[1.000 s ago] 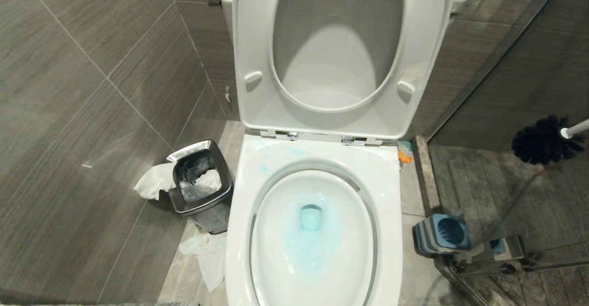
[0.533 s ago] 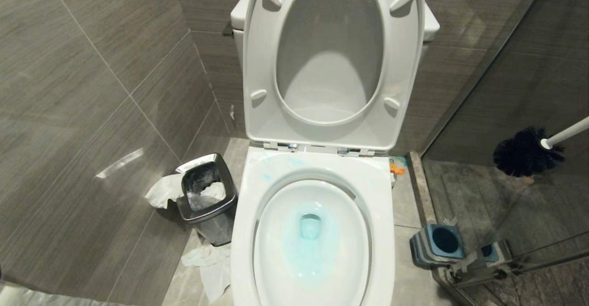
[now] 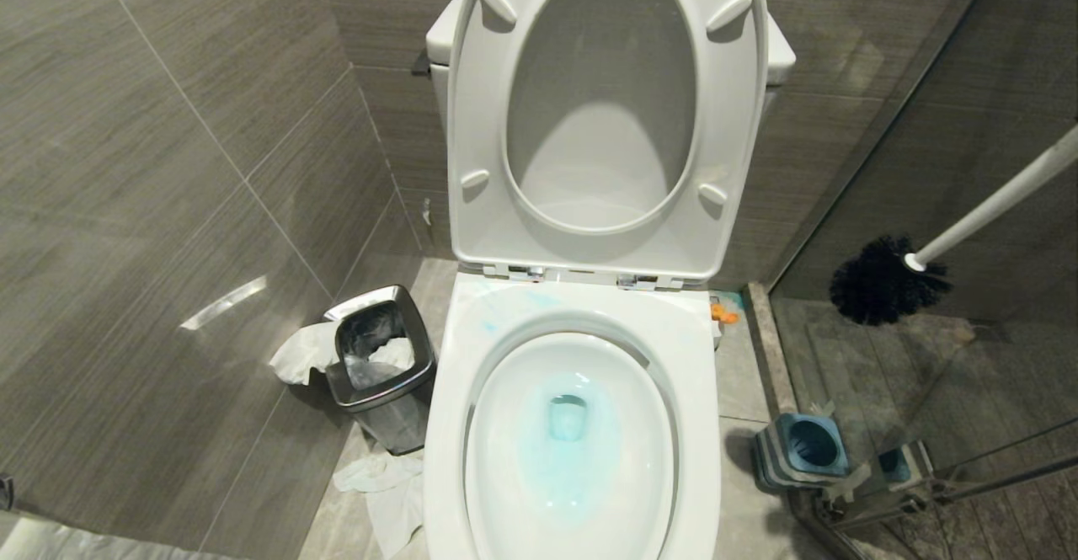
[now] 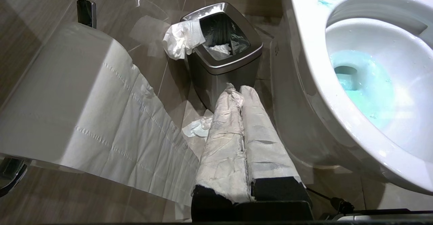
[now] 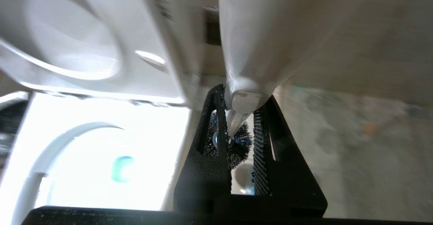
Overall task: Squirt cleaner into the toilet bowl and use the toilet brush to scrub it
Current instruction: Scrub the toilet bowl
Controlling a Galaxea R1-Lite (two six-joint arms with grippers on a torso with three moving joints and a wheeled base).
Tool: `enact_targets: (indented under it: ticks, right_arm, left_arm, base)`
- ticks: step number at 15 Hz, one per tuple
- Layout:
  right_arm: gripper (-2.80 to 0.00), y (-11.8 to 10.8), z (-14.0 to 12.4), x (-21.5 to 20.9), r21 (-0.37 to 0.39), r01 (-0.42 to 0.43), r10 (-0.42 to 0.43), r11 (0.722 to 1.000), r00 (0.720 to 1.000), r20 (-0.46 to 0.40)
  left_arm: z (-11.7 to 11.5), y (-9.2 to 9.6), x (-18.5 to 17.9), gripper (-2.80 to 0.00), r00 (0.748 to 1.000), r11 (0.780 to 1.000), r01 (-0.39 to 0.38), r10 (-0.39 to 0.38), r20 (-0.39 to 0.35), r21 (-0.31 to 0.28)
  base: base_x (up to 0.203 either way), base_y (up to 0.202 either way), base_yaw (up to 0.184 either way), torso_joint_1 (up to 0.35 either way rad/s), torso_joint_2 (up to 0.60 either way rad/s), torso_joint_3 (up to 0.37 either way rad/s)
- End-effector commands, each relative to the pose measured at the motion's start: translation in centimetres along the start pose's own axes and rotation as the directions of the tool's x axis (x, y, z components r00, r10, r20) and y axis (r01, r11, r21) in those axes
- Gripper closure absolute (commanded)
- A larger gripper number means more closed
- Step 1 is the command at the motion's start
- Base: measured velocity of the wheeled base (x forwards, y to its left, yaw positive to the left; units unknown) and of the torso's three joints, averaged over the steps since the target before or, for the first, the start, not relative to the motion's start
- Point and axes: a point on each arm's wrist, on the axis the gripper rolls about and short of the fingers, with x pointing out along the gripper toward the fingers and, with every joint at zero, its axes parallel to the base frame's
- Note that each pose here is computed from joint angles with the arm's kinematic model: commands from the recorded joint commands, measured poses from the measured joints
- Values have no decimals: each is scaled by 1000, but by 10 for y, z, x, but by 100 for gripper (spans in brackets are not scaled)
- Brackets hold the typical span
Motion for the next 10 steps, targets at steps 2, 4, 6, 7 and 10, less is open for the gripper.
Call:
enact_targets:
  ticks: [2, 4, 6, 7, 10]
  right_arm:
    - [0, 52, 10, 40, -6, -72, 72, 997, 997, -30]
    - [0, 81, 11, 44, -17, -111, 111, 994, 993, -45]
    - [0, 108, 5, 50, -24, -153, 151, 988, 985, -78]
    - [0, 121, 1, 54, -31, -164, 160, 986, 983, -94]
    - [0, 157, -12, 60, -26, -184, 179, 983, 976, -126]
  left_arm:
    - [-1, 0, 0, 0, 1000, 1000, 0, 0, -5, 1]
    - [-1, 0, 0, 0, 1000, 1000, 0, 0, -5, 1]
    - [-1, 0, 0, 0, 1000, 1000, 0, 0, -5, 1]
    - [-1, 0, 0, 0, 1000, 1000, 0, 0, -5, 1]
    - [-1, 0, 0, 0, 1000, 1000, 0, 0, -5, 1]
  base:
    - [0, 0, 0, 0, 0, 0]
    - [0, 0, 0, 0, 0, 0]
    - [0, 0, 0, 0, 0, 0]
    - [0, 0, 0, 0, 0, 0]
    - [0, 0, 0, 0, 0, 0]
